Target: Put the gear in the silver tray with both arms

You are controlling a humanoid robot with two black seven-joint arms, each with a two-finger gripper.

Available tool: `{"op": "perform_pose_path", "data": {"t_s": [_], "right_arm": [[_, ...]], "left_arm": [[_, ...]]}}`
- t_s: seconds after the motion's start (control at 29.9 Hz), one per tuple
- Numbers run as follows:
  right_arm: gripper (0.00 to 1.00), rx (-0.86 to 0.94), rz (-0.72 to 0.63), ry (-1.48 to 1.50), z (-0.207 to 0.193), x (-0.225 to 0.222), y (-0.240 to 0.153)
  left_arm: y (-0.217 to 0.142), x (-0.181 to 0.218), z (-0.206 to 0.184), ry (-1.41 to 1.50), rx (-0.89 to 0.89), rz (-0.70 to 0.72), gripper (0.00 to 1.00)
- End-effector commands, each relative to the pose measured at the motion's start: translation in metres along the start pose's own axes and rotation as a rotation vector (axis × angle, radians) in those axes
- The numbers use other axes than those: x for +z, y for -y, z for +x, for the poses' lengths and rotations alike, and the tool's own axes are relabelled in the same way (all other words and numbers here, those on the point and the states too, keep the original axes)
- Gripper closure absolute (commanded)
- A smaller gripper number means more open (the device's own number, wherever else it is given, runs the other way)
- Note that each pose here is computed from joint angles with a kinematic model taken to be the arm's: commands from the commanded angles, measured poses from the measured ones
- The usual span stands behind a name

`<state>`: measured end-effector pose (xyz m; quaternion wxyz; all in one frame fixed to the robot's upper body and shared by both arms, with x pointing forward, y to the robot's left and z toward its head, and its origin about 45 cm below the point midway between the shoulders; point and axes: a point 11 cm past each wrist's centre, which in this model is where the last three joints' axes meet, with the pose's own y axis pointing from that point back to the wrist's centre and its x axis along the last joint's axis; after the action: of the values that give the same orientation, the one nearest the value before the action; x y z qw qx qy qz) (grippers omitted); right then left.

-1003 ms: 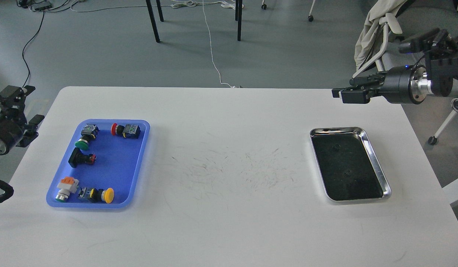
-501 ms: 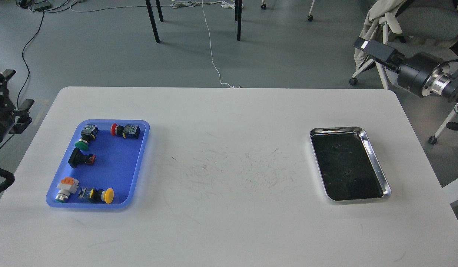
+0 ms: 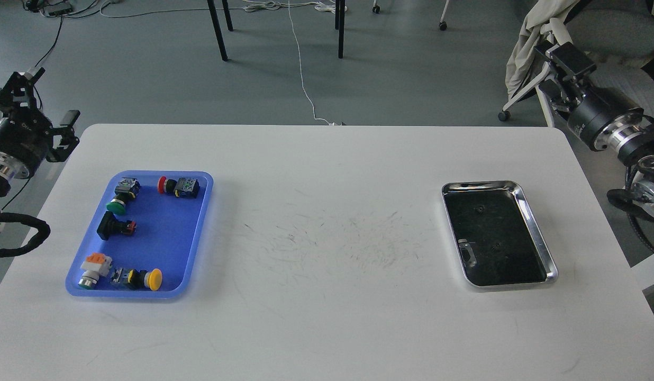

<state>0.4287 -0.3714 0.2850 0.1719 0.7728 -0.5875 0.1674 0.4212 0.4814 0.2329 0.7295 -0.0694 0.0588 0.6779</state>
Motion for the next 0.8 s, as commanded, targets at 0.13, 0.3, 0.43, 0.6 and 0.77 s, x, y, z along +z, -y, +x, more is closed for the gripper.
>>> {"op": "perform_pose_path", "data": {"t_s": [0.13, 0.3, 0.43, 0.6, 0.77], "right_arm": [[0.05, 0.042, 0.019, 0.074, 0.000, 0.002, 0.000], [0.04, 0.079, 0.017, 0.160, -0.002, 0.004, 0.003], [0.04, 0.092, 0.002, 0.220, -0.010, 0.012, 0.003], [0.03, 0.078, -0.031, 0.256, -0.033, 0.029, 0.003], [0.03, 0.042, -0.053, 0.273, -0.048, 0.039, -0.002]], "left_arm": [[0.015, 0.005, -0.049, -0.052, -0.152, -0.014, 0.02], [0.016, 0.003, -0.067, -0.069, -0.205, -0.007, 0.02], [0.018, 0.001, -0.075, -0.075, -0.228, 0.004, 0.02], [0.017, -0.005, -0.079, -0.080, -0.235, 0.031, 0.02], [0.015, -0.007, -0.071, -0.066, -0.214, 0.052, 0.02]]}}
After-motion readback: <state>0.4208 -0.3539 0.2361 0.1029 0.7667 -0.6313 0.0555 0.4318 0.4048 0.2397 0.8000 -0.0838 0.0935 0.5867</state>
